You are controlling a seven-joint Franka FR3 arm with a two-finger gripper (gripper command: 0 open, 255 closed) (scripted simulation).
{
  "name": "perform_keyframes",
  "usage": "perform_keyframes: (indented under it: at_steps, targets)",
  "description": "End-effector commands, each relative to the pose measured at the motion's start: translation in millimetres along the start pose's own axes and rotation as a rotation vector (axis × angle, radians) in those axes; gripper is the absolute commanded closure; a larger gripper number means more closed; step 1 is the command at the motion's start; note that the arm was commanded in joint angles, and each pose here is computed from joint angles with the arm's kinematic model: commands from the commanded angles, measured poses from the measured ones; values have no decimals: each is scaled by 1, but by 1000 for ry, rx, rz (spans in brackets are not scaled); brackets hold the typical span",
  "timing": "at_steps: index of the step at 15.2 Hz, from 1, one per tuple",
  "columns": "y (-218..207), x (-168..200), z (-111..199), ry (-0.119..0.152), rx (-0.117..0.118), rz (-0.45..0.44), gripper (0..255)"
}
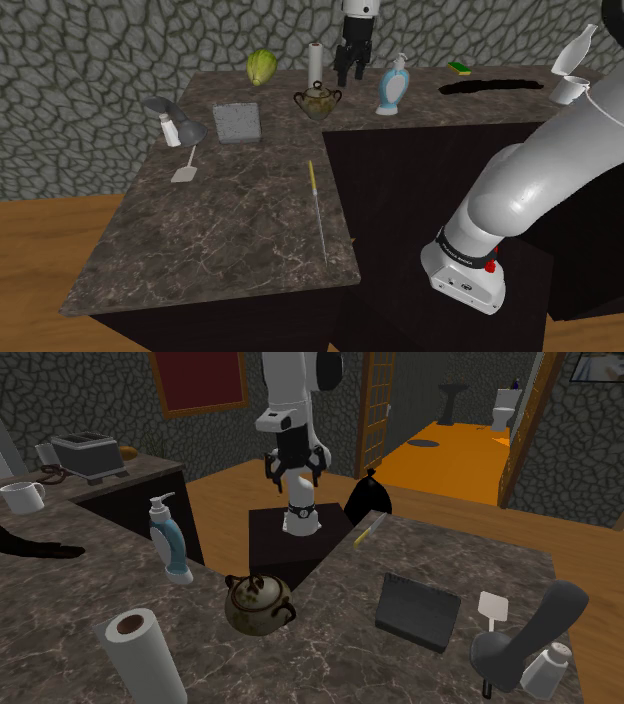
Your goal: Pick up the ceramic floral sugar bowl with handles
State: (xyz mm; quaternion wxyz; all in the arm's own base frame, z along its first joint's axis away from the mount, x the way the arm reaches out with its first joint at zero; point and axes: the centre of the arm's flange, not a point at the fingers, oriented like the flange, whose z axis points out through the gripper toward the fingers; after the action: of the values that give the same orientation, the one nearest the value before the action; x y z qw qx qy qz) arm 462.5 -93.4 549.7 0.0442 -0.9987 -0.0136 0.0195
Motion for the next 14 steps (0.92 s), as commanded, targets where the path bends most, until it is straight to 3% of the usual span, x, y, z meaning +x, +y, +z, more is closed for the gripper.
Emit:
perform_keyframes:
  at_steps: [1, 14]
  targets:
    - [15, 22, 7, 1, -6, -5, 0]
    - [106, 159, 40, 3, -36, -33, 0]
